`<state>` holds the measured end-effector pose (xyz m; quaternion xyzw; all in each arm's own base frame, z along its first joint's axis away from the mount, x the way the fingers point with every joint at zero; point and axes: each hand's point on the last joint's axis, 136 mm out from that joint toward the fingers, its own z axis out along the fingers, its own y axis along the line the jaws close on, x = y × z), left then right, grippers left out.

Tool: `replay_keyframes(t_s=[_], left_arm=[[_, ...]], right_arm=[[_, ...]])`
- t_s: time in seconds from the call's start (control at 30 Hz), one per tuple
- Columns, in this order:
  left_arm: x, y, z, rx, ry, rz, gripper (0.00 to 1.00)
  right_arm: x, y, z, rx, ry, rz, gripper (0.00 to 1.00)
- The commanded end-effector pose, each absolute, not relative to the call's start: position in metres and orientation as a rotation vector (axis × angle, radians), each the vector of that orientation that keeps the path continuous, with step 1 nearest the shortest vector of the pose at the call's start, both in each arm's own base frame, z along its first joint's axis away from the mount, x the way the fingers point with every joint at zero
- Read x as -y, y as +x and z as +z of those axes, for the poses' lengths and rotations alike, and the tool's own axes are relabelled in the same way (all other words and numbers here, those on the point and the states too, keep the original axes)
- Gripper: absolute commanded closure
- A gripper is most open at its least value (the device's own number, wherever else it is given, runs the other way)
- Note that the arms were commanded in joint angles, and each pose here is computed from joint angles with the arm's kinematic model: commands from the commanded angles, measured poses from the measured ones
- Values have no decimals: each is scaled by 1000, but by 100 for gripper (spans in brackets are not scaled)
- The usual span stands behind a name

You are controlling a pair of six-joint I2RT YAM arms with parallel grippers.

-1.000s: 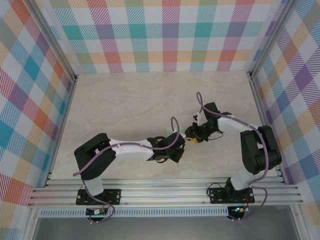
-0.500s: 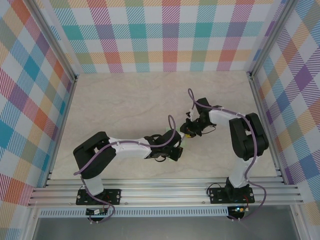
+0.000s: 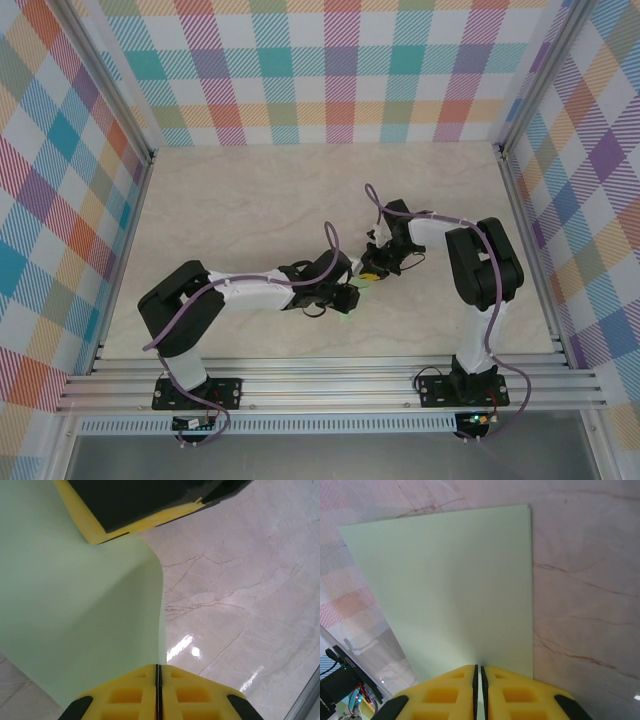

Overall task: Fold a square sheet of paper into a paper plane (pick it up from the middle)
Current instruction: Third fold the triangle at the center of the table.

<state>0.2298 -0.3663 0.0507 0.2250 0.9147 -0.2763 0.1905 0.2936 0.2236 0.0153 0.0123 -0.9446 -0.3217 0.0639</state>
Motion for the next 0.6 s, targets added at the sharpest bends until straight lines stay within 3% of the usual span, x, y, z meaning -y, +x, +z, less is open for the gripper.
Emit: replay_keyframes(t_s=[0.0,0.57], left_arm=[[362,233,60,-2557,622,-828,90],[351,244,46,-2600,607,-812,88]], right_arm=[[-214,287,0,2862,66,-853,86],[-217,288,6,2859,73,-865,85]])
